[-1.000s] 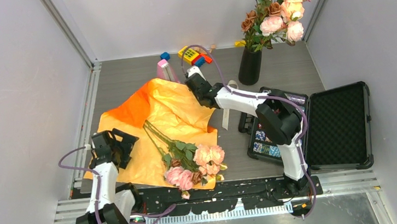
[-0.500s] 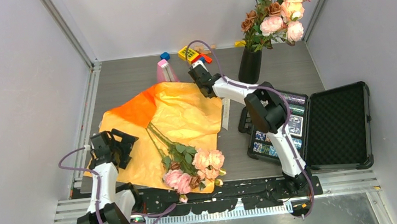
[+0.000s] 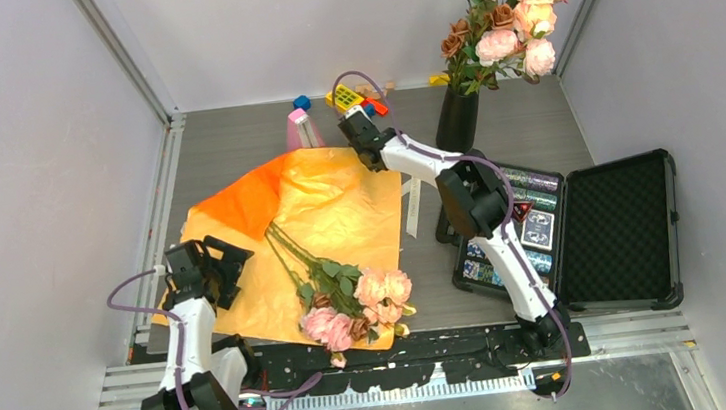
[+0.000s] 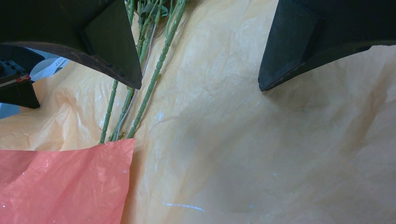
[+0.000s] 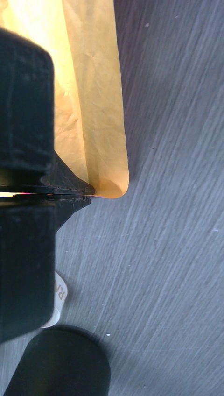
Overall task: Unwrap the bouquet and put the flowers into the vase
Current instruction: Unfold the wrapping paper at the center of the board.
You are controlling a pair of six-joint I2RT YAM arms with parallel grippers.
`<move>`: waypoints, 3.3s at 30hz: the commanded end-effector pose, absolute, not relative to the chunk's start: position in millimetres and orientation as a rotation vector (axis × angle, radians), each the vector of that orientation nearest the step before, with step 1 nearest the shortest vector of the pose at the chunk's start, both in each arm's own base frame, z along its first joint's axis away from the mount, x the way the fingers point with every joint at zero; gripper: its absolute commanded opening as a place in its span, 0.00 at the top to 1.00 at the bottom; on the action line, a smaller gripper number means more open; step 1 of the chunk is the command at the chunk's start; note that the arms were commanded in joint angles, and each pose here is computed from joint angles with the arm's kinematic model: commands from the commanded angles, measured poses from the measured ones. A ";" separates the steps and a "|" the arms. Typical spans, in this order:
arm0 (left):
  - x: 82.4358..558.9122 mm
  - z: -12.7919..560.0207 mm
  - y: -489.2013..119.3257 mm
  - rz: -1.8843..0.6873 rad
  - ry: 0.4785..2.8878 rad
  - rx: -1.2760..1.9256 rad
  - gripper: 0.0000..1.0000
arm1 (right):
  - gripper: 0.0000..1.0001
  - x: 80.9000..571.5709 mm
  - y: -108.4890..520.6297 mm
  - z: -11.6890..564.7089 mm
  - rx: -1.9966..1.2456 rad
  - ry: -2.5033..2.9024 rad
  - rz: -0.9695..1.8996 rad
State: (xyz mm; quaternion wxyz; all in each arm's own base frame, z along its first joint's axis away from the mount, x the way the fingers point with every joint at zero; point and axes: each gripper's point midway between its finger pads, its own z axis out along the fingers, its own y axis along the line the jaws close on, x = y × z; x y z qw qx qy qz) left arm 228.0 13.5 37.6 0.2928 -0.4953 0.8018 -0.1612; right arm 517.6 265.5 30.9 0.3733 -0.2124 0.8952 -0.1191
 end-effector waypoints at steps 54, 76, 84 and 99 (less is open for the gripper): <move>332.4 47.1 -32.5 -0.440 2.395 -0.763 0.29 | 0.26 286.7 180.8 369.7 -0.127 1.781 0.543; 366.7 43.2 -24.6 -0.413 2.332 -0.800 0.59 | 0.25 274.2 177.2 366.7 -0.129 1.767 0.577; 373.4 40.2 -25.0 -0.419 2.334 -0.806 0.74 | 0.25 273.3 178.7 364.8 -0.132 1.772 0.586; 373.9 60.2 -23.9 -0.420 2.302 -0.797 0.77 | 0.25 271.1 181.7 361.9 -0.141 1.780 0.606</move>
